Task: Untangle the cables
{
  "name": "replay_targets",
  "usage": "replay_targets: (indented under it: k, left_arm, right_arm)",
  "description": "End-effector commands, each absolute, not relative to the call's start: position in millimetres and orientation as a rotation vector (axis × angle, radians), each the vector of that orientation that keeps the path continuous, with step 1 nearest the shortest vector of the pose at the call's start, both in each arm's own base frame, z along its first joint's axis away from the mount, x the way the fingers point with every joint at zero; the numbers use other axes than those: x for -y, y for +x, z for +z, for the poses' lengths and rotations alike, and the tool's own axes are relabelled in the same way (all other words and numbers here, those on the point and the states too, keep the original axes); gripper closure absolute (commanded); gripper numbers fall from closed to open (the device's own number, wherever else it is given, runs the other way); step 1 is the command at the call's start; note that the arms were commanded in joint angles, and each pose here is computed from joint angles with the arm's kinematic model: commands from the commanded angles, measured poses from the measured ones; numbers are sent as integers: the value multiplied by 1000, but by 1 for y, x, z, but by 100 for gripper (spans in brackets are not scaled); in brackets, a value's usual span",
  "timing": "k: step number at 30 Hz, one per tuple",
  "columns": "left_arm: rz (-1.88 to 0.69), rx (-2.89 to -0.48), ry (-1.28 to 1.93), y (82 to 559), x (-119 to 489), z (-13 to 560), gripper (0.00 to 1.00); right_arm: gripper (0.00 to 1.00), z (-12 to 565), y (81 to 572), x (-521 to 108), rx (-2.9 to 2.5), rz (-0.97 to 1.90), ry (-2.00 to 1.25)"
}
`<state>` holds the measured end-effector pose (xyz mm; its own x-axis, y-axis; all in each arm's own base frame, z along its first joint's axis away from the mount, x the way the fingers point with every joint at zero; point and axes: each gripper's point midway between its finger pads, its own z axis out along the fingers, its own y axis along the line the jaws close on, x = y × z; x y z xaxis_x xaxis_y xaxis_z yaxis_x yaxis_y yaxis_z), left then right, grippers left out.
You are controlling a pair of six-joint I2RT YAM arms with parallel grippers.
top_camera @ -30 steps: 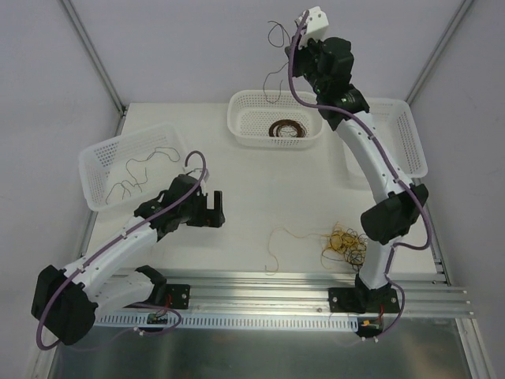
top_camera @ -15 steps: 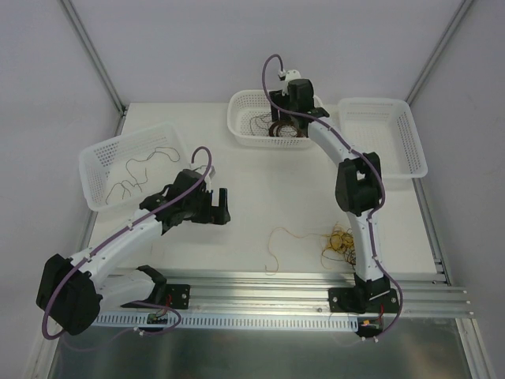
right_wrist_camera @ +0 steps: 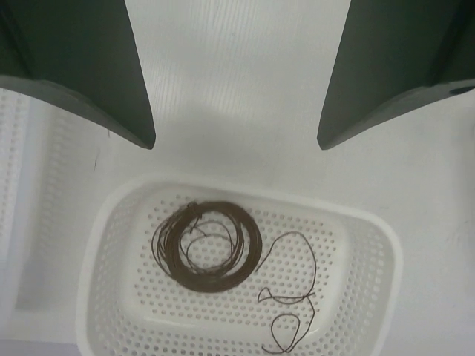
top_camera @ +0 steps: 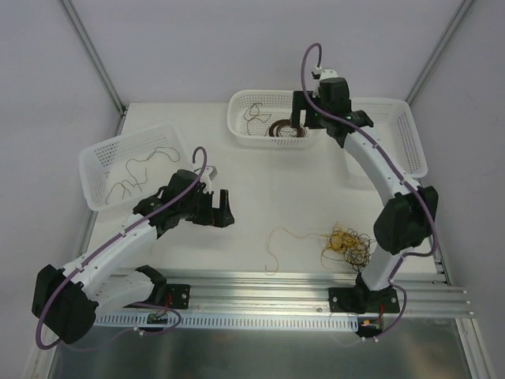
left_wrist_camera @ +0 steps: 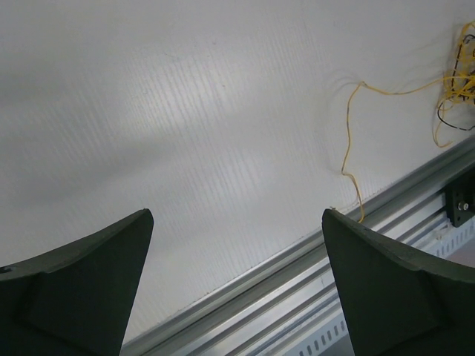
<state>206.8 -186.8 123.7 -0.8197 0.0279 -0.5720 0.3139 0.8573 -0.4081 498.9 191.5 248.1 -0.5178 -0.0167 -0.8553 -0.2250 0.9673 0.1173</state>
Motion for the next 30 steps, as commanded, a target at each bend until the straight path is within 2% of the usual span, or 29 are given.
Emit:
replay_targets:
  k: [1, 7, 15, 18, 25, 29, 30]
  left_arm:
    - [-775, -2423, 354, 200, 203, 135, 1]
    - [-821, -2432, 417, 195, 224, 134, 1]
    - [-859, -2468, 474, 187, 254, 122, 1]
    - [-868, -2480, 485, 184, 263, 118, 1]
    - [-877, -2508, 511, 176, 275, 110, 1]
    - [-857, -2515, 502, 175, 272, 105, 1]
    - [-853, -2519, 500, 173, 271, 103, 1]
  right_arm:
    - [4, 242, 438, -170, -2240, 294, -19]
    - [4, 201, 332, -110, -2386, 197, 205]
    - [4, 143, 223, -36, -2519, -46, 495]
    - [4, 124, 190, -23, -2534, -31, 617]
    - [6, 75, 154, -15, -2544, 47, 880]
    - [8, 43, 165, -42, -2550, 252, 921]
    - [9, 42, 181, -51, -2514, 336, 892]
